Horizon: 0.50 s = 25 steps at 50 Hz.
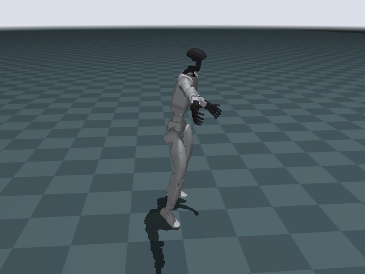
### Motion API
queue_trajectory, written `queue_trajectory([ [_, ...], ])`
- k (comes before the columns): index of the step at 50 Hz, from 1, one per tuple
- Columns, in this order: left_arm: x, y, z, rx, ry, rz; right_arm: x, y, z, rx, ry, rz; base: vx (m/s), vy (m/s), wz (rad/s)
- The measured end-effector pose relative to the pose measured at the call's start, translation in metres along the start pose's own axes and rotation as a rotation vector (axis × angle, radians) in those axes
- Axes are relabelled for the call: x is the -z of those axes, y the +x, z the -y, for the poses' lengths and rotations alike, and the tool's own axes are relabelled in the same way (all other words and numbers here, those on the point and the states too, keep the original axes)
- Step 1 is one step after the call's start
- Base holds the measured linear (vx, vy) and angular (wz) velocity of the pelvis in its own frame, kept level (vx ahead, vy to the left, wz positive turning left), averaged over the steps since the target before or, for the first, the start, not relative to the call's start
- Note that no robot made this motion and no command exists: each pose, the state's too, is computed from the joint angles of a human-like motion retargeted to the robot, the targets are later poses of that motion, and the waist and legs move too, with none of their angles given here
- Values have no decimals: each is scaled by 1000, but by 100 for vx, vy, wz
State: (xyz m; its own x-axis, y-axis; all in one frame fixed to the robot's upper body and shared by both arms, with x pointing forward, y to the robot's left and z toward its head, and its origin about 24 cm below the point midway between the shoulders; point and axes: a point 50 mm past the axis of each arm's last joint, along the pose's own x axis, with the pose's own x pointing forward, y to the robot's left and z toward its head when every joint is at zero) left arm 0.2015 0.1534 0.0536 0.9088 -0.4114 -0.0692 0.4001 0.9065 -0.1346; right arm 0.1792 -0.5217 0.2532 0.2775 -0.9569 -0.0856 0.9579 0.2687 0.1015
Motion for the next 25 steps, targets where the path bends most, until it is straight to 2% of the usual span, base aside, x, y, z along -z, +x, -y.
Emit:
queue_trajectory([
  [3,-31,-13,10,57,39,103,-53,-6,10,-136,84,164,42,-88,63],
  [6,-59,-23,10,49,110,178,-91,-14,42,-43,81,263,33,-94,104],
  [9,-74,-28,2,-4,140,195,-117,-24,74,57,335,304,29,-106,74],
  [12,-76,-24,-14,-72,176,177,-132,-31,77,50,585,349,30,-109,23],
  [15,-72,-15,-32,-150,213,155,-138,-34,47,-37,671,400,21,-99,-21],
  [18,-61,0,-47,-257,165,154,-129,-43,-13,-186,692,446,13,-85,-16],
  [21,-46,11,-46,-320,25,150,-89,-54,-70,-341,648,423,12,-68,24],
  [25,-24,32,-27,-287,-103,102,-33,-70,-104,-461,503,399,10,-50,56],
])
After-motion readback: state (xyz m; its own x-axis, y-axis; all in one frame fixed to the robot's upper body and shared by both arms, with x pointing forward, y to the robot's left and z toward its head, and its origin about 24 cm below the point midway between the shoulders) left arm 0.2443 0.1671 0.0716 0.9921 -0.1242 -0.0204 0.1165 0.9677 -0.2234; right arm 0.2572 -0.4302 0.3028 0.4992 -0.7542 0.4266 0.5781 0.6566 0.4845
